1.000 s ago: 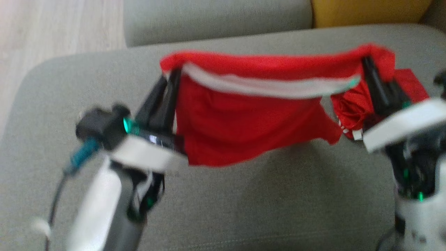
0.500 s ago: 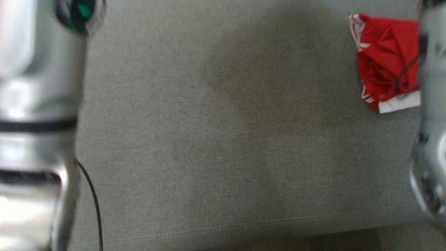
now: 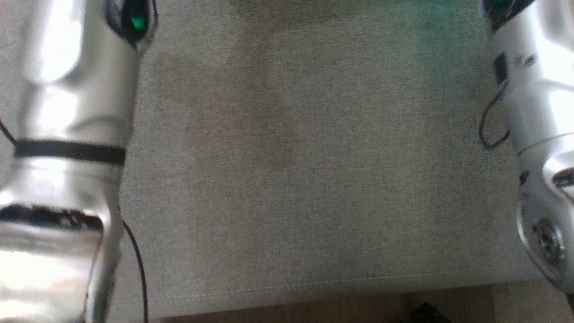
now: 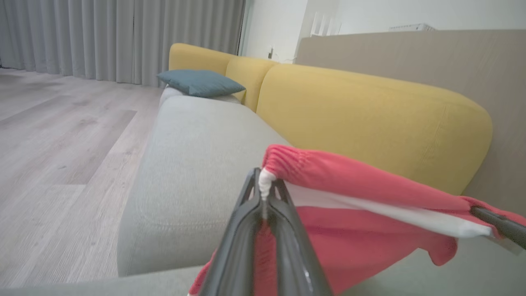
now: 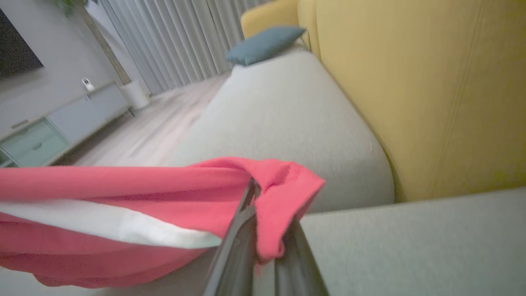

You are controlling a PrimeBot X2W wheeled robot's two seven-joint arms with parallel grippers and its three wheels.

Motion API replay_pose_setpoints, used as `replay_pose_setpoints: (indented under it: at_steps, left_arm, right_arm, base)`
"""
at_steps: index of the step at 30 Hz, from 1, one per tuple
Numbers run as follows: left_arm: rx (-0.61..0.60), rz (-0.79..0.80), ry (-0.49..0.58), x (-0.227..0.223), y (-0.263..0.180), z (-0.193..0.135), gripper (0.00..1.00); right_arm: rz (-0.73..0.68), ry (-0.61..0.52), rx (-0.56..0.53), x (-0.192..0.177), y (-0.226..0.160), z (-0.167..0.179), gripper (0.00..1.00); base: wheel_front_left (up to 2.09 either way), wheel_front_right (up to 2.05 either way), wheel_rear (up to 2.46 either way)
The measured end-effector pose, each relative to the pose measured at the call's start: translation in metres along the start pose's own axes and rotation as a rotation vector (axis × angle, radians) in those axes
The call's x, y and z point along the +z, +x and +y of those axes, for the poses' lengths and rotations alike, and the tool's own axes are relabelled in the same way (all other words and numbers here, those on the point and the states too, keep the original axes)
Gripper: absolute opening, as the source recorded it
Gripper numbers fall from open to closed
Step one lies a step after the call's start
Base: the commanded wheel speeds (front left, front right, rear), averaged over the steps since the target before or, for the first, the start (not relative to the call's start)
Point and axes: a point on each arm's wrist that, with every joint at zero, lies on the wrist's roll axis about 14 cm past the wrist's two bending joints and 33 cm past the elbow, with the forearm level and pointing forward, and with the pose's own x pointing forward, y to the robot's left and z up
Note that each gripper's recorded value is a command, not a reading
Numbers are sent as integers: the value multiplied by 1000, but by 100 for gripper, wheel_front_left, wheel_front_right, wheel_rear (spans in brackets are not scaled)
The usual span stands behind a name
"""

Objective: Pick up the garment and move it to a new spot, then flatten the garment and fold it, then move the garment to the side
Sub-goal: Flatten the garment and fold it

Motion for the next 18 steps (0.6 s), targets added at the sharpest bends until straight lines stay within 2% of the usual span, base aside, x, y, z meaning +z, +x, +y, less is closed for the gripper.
replay_pose_setpoints:
  at_steps: [3, 5, 11, 18]
  left_arm:
    - [3, 42, -7, -22, -19, 0, 0]
    - [-2, 55, 0, -27, -26, -3, 0]
    - [-92, 115, 36, -49, -71, -36, 0]
    - [-232, 211, 141, -70, -136, -70, 0]
  right_arm:
    - [92, 1, -2, -36, -7, 0, 0]
    - [114, -8, 2, -43, -11, 2, 0]
    - [261, -62, 45, -78, -38, 14, 0]
    - [465, -161, 43, -118, -95, -9, 0]
  base:
    - [0, 0, 0]
    - [0, 0, 0]
    - [0, 0, 0]
    - [0, 0, 0]
